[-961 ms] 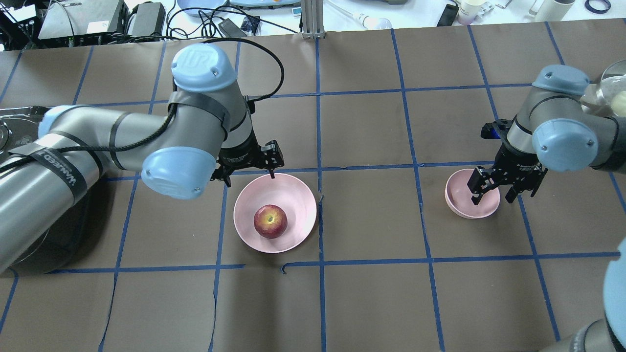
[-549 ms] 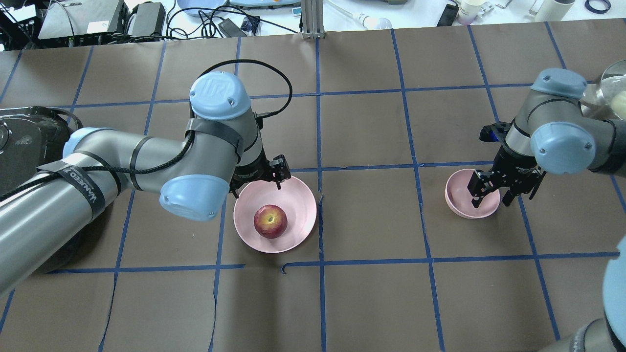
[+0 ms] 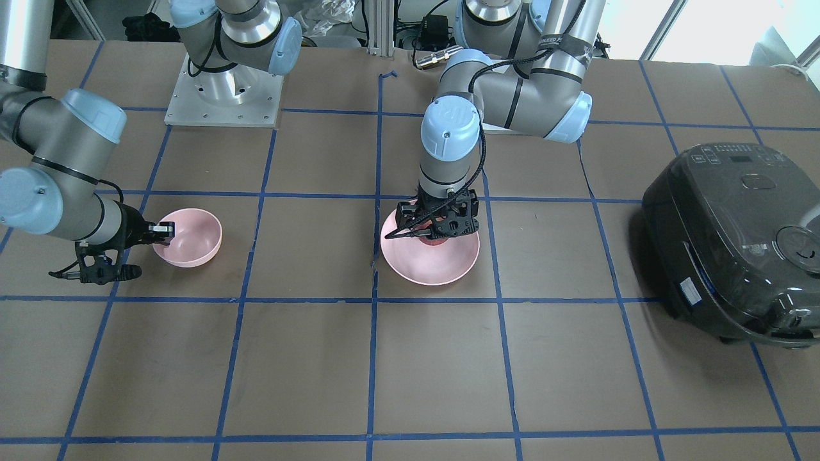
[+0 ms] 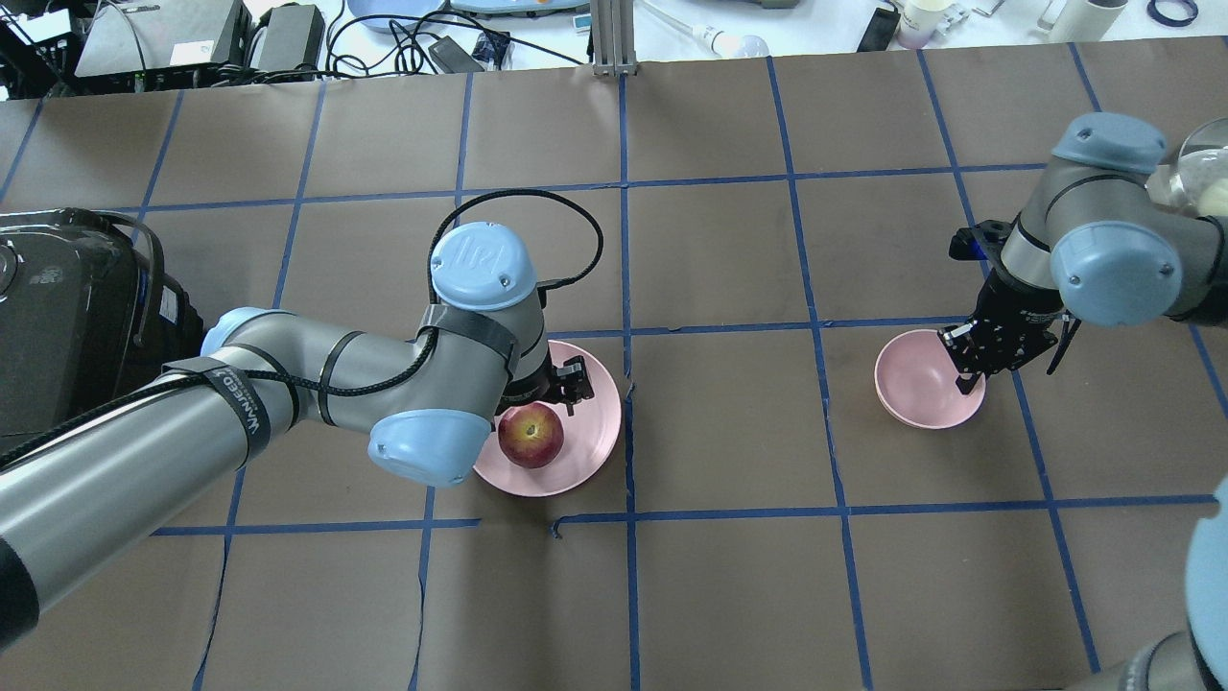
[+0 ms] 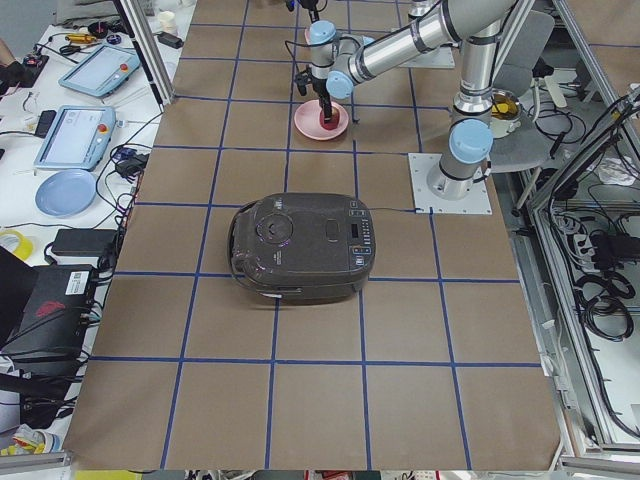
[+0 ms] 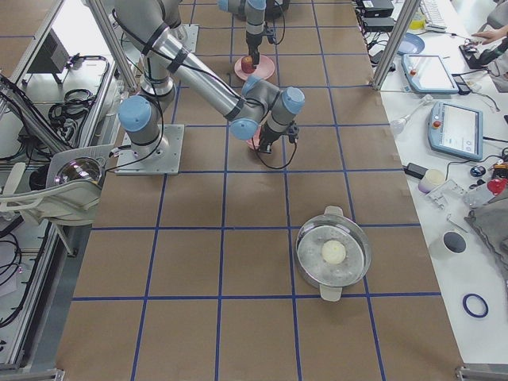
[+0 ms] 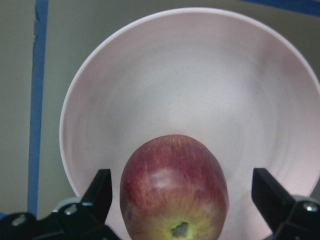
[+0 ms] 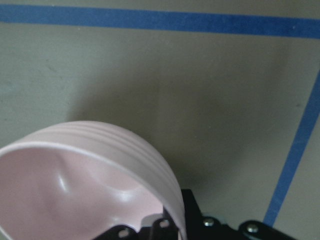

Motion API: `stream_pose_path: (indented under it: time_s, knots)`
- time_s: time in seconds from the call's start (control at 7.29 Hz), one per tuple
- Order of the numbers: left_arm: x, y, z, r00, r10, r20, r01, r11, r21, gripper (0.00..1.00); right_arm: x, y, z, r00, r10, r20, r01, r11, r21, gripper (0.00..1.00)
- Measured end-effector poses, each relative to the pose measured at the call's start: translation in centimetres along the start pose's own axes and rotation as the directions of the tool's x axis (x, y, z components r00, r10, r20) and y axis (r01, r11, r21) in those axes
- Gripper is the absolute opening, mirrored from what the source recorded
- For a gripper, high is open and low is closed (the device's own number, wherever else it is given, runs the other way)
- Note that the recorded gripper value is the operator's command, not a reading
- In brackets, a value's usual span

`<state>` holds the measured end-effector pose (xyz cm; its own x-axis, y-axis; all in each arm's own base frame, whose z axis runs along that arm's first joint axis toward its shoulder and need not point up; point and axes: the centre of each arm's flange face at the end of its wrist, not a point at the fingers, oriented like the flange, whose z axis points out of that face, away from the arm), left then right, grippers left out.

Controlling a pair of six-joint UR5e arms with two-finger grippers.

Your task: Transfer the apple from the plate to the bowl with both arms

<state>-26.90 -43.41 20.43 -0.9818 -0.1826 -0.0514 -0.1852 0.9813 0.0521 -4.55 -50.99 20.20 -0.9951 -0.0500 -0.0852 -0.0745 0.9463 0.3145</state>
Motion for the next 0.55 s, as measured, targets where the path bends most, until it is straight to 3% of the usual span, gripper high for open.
stream_pose_path:
  time_s: [0.27, 0.41, 0.55]
  knots:
    - [0.1, 0.0, 0.9, 1.0, 0.029, 0.008, -0.029, 0.999, -0.018, 1.0, -1.2, -0.1, -1.9, 0.994, 0.026, 0.109, -0.026, 1.0, -0.002, 0.0]
    - [0.1, -0.1, 1.3, 0.999, 0.034, 0.012, -0.034, 0.999, -0.026, 0.73, -2.6, -0.3, -2.1, 0.984, 0.066, 0.164, -0.066, 0.998, -0.006, 0.0]
    - [0.1, -0.2, 1.5, 0.999, 0.042, 0.014, -0.042, 0.999, -0.031, 0.46, -5.1, -0.6, -2.0, 0.977, 0.095, 0.189, -0.093, 0.995, -0.018, 0.0]
